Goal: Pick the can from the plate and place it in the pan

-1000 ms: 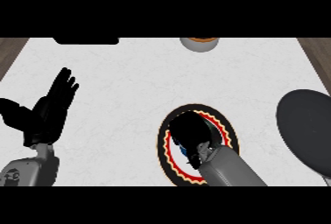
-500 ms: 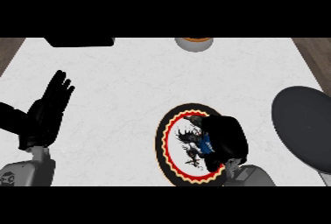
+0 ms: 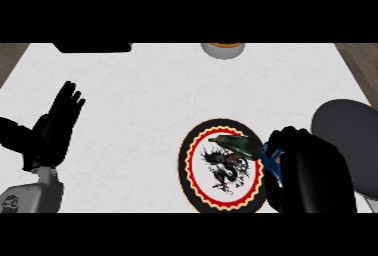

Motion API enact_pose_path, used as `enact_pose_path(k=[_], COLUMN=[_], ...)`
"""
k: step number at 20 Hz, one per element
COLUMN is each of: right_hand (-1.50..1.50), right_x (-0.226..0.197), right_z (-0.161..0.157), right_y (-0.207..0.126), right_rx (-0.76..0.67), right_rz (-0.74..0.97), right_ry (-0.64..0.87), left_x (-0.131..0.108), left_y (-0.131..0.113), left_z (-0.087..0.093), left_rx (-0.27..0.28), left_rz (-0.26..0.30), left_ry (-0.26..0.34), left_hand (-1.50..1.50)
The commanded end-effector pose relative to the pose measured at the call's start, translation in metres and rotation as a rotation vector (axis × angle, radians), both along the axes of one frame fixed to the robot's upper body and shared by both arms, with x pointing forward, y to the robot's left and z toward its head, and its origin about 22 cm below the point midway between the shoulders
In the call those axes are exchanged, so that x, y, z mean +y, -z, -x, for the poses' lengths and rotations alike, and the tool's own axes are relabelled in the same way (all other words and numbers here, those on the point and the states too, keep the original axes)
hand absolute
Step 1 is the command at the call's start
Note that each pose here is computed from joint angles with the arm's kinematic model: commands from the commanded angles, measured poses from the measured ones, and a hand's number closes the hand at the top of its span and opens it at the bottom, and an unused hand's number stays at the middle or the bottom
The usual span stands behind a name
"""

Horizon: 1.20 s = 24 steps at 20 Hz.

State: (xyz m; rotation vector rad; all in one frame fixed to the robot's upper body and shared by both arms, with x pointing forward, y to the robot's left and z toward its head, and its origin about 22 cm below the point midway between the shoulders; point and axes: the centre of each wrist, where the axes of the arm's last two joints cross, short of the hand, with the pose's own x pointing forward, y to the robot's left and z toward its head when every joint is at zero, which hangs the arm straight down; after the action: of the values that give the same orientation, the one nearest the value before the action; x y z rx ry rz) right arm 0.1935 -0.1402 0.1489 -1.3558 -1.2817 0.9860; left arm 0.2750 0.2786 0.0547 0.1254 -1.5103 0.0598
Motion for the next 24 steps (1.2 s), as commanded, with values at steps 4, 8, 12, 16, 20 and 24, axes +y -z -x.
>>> enact_pose_path(k=[4, 8, 12, 16, 20, 24], right_hand=[1.5, 1.5, 1.5, 1.5, 1.5, 1.5], right_x=[-0.011, -0.054, -0.1, -0.146, -0.201, -0.253], right_z=[0.021, 0.009, -0.01, -0.011, -0.012, -0.03], right_y=[-0.051, -0.059, -0.043, -0.045, -0.032, -0.003], right_rx=[-0.097, -0.136, -0.182, -0.236, -0.258, -0.248], right_rz=[-0.045, -0.097, -0.113, -0.161, -0.185, -0.215], right_ry=[0.083, 0.163, 0.235, 0.26, 0.276, 0.28], left_x=[-0.015, -0.007, -0.019, -0.001, -0.01, -0.013], left_y=[0.022, -0.017, 0.002, 0.009, 0.009, 0.002], left_z=[0.007, 0.008, -0.005, 0.013, 0.012, 0.007], left_rx=[0.007, -0.007, 0.002, -0.016, -0.025, 0.003], left_rz=[0.0, 0.014, 0.004, -0.007, 0.014, 0.021], left_ry=[0.013, 0.032, 0.018, 0.01, 0.025, 0.033], left_hand=[0.0, 0.0, 0.0, 0.0, 0.0, 0.0])
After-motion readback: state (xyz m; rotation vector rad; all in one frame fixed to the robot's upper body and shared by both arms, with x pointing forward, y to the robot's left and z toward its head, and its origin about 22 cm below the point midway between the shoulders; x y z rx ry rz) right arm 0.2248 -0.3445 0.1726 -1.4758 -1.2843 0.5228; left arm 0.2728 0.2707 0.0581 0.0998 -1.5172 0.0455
